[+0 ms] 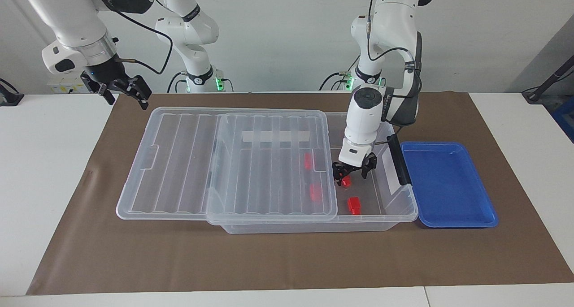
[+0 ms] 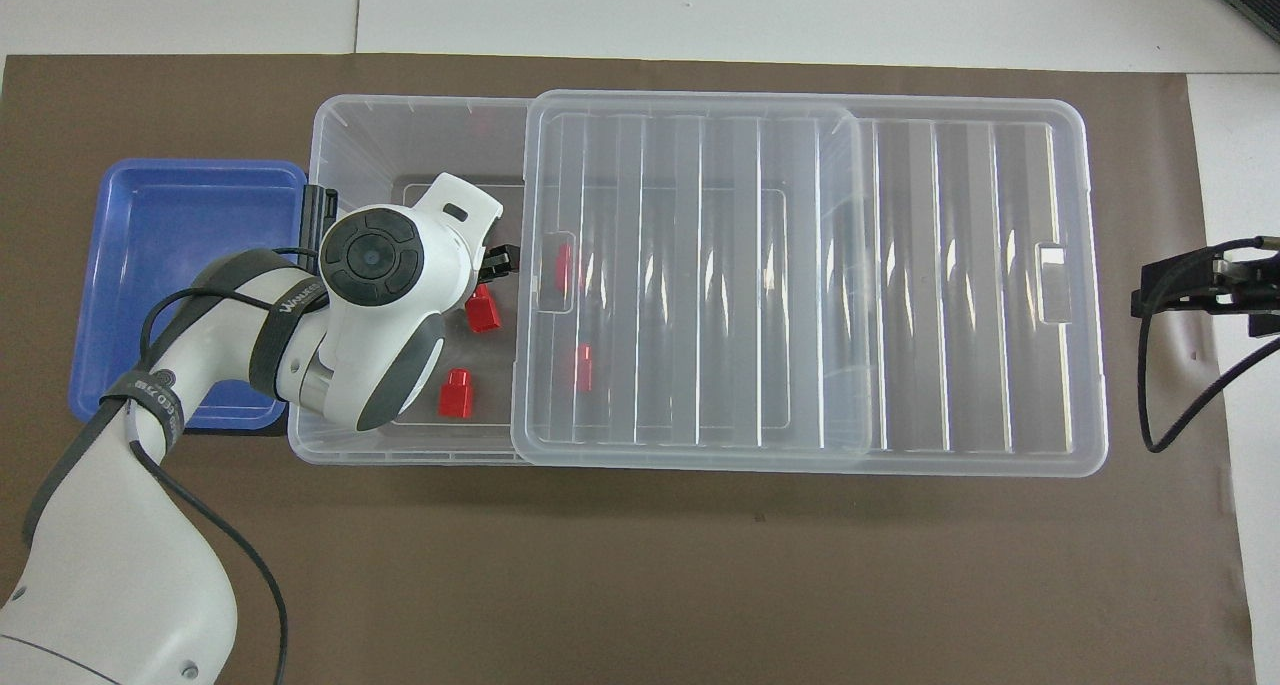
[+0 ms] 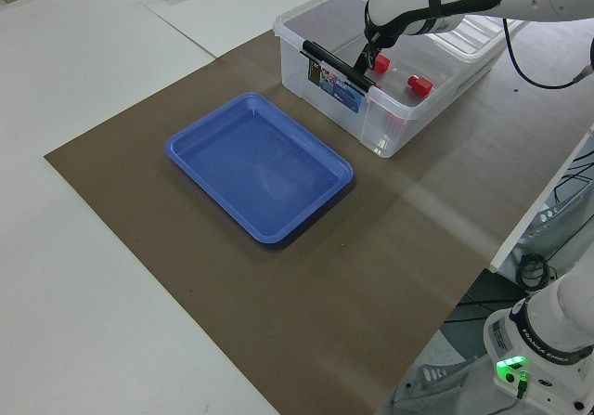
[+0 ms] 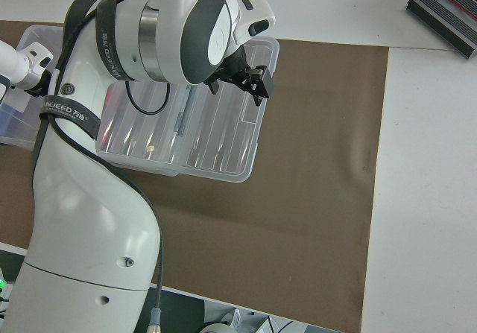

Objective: Place red block in blue tray from box
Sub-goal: 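Lower the left gripper and grasp a red block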

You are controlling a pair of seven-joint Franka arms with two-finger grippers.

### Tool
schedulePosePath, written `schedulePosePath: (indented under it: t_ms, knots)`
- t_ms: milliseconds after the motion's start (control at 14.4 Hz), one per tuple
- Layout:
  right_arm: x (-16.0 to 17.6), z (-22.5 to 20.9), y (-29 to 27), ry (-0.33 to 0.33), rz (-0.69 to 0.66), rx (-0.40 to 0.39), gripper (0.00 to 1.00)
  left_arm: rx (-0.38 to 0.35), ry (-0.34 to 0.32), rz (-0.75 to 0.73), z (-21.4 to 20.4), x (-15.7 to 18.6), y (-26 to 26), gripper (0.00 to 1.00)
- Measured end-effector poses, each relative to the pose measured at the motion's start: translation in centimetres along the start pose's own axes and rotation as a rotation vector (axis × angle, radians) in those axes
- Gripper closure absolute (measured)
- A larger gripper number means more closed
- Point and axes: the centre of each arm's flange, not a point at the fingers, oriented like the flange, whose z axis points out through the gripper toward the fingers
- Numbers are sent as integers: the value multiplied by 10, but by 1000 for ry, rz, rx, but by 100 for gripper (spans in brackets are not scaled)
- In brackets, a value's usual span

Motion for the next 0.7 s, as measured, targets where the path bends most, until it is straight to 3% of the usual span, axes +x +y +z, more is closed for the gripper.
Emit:
schedulePosePath:
  t_ms: [696]
  knots:
    - [3,1,-2,20,-35,3,0,18,-33,9,25,-12,0,0]
